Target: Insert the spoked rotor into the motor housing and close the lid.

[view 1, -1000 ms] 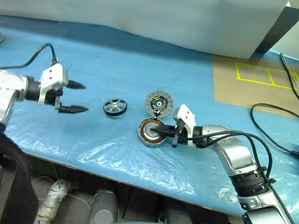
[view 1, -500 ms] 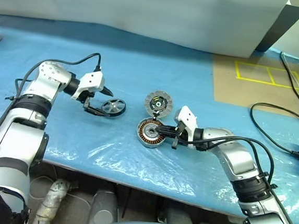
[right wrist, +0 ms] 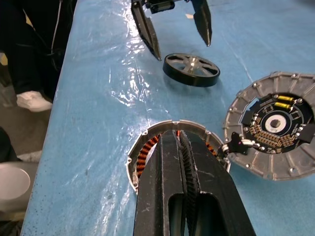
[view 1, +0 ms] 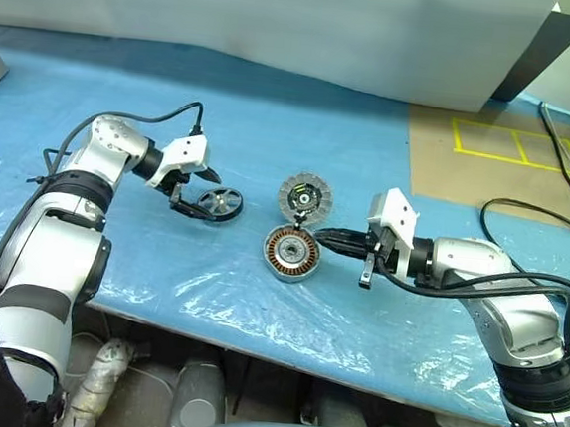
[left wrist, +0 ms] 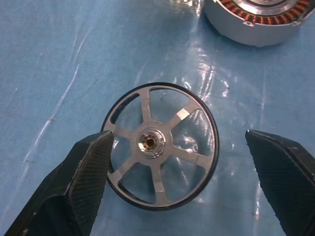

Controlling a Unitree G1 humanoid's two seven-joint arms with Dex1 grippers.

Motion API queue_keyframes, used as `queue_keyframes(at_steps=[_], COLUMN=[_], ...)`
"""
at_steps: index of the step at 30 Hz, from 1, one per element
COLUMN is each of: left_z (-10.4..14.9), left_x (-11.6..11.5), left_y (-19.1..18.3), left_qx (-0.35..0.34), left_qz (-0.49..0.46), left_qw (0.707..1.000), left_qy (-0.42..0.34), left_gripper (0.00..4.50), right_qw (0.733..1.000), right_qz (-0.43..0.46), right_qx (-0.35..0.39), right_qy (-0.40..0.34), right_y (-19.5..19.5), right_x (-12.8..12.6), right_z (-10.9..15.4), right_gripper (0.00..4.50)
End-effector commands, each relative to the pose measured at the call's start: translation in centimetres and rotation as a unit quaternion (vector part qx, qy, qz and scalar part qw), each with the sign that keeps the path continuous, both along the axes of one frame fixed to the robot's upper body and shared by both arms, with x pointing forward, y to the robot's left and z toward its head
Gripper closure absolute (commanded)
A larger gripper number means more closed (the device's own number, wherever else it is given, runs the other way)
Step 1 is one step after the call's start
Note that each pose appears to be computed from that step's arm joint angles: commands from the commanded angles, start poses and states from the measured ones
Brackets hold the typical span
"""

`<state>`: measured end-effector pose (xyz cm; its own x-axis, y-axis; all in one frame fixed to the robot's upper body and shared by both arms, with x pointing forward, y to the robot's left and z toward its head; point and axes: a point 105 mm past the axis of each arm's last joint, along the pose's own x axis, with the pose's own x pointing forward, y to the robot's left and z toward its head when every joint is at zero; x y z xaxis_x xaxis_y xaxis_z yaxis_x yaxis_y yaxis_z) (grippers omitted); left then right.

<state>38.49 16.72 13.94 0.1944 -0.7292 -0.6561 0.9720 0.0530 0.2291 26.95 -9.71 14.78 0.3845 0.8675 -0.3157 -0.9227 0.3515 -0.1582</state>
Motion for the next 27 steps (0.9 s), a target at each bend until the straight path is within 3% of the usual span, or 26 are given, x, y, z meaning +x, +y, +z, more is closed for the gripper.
queue_keyframes(at_steps=[1,12,15,20,27], left_z=[1.4,1.8,2.0,1.5,0.1], left_x=[0.9,1.4,1.0,0.9,0.7], left_y=[-0.6,-0.1,0.1,0.7,0.8], left_qx=[-0.004,-0.008,-0.010,0.006,0.029], left_qz=[0.007,0.036,0.026,0.029,0.023], left_qw=[1.000,0.999,0.999,0.999,0.999], left_qy=[-0.029,-0.033,-0.020,-0.022,-0.021], left_gripper=[0.00,0.00,0.59,2.23,2.23], right_qw=[0.999,0.999,0.999,0.999,0.999], right_qz=[0.007,-0.012,-0.013,-0.017,-0.021], right_qx=[-0.005,-0.019,-0.023,-0.023,-0.028], right_qy=[-0.038,-0.036,-0.033,-0.029,-0.025], right_y=[0.7,0.7,0.7,0.6,0.3], right_x=[-0.4,-0.1,-0.2,-0.1,0.1], right_z=[0.9,1.2,0.9,0.3,-0.5], right_gripper=[4.45,4.45,4.50,4.50,4.50])
